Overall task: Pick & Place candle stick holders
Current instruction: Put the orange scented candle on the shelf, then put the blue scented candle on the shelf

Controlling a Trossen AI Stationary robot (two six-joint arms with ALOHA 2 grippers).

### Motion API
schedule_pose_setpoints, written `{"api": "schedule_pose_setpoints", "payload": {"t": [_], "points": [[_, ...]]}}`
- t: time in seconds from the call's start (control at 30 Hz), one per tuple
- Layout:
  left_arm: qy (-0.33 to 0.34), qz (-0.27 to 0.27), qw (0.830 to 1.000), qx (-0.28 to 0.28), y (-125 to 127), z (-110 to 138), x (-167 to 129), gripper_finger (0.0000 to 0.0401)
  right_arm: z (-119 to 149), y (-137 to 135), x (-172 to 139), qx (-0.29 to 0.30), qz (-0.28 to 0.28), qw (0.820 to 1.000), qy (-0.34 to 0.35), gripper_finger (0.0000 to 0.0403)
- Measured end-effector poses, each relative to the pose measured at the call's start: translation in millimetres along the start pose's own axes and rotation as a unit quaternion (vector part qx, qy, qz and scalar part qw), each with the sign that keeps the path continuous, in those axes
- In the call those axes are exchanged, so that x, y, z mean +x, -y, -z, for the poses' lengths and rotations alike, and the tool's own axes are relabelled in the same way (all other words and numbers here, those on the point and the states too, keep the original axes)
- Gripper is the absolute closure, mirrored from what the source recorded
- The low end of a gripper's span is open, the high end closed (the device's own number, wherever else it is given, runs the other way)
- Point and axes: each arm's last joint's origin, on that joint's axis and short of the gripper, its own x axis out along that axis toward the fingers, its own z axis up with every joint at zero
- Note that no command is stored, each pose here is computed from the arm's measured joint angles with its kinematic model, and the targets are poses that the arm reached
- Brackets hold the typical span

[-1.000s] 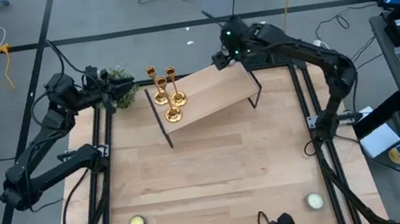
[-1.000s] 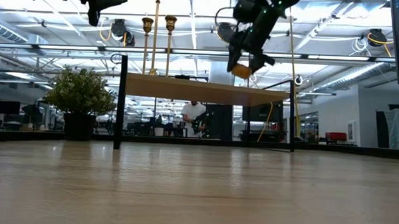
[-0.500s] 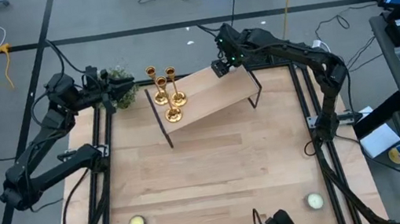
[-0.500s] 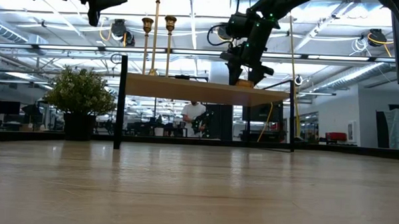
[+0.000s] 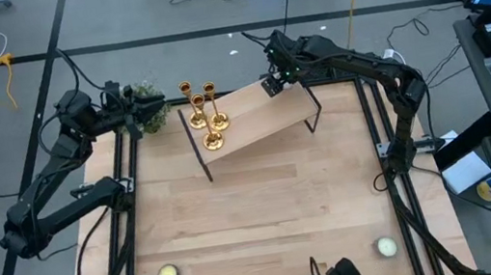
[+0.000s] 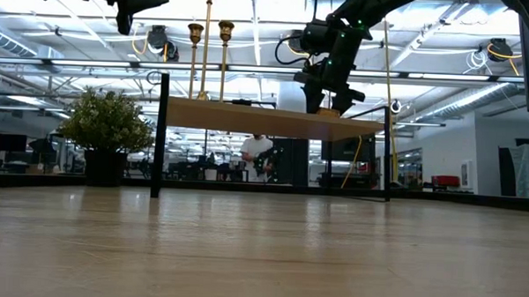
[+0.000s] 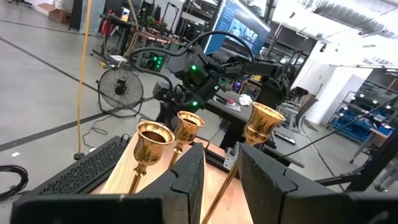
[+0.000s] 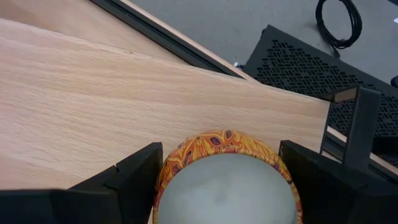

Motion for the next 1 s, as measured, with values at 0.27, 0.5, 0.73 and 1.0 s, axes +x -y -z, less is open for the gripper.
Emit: {"api": "schedule_pose_setpoints", "payload": {"t": [0.27,0.5,0.73,1.0], "points": [[-0.006,0.015,1.0,0.0,0.9,0.3,0.0,0.0299,-2.6,-0.9,0.0,0.001,-0.005,1.0,0.014,0.0093],[-0.006,0.015,1.0,-0.002,0.9,0.3,0.0,0.0299,-4.0,-1.5,0.0,0.002,-0.007,1.0,0.021,0.0068],[-0.006,0.015,1.0,-0.002,0.9,0.4,0.0,0.0299,-5.0,-0.8,-10.2,0.004,-0.013,0.999,0.037,0.0069],[-0.006,0.015,1.0,0.0,0.9,0.4,0.0,0.0299,5.9,-9.1,-61.4,0.012,-0.077,0.995,0.063,0.0073]]}}
